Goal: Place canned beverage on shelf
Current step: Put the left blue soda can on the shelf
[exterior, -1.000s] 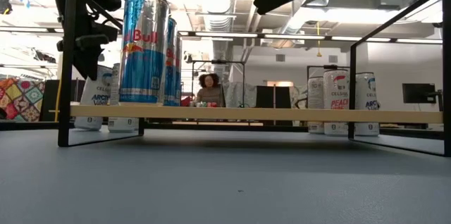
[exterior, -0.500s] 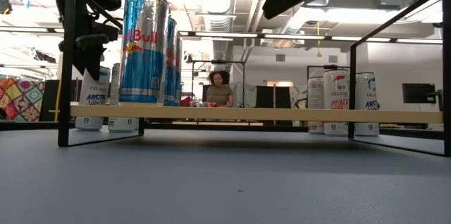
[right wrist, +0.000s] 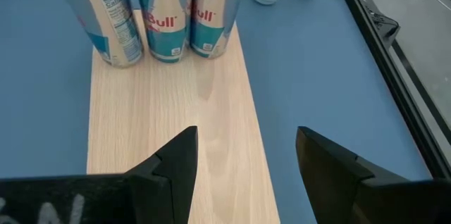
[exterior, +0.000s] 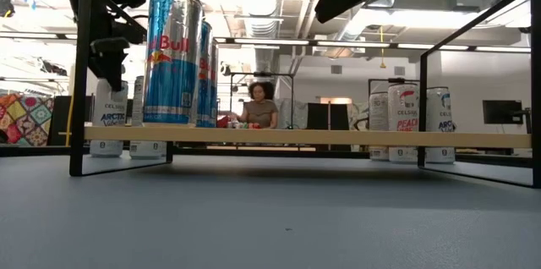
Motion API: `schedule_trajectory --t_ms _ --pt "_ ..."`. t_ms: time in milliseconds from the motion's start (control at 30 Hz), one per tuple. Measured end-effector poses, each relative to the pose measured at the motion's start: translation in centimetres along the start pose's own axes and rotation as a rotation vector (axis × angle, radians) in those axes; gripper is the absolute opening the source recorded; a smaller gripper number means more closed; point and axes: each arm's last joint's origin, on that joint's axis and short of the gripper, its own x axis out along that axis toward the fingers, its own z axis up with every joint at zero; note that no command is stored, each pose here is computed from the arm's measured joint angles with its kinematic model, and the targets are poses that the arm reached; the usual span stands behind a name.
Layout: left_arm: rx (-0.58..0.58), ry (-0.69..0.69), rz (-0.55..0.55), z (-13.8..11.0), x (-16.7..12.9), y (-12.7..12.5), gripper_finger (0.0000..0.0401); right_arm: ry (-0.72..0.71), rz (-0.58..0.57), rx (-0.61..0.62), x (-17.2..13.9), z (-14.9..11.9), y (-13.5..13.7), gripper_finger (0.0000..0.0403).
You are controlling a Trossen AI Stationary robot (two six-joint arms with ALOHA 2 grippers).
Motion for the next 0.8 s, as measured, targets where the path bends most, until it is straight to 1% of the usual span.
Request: schedule_trajectory --t_ms 267,400,600,700,800 --pt "0.038 -0.006 -0.001 0.1 0.1 0.0 0.0346 0.000 0.000 -0.002 0.0 0.0 0.0 0.0219" --pt "0.032 -0.024 -0.014 0.3 0.9 -0.1 0.0346 0.000 0.000 -0.002 0.0 0.0 0.0 0.0219" --pt "0.034 0.035 -0.017 -0.1 2.3 -0.4 0.0345 0.000 0.000 -0.002 0.0 0.0 0.0 0.0219" --pt "0.037 0.049 0.005 -0.2 2.5 -0.3 0.0333 0.000 0.000 -0.002 0.0 0.0 0.0 0.0219" --pt "0.026 0.050 0.010 -0.2 2.5 -0.3 0.0303 0.000 0.000 -0.002 0.0 0.0 0.0 0.0219"
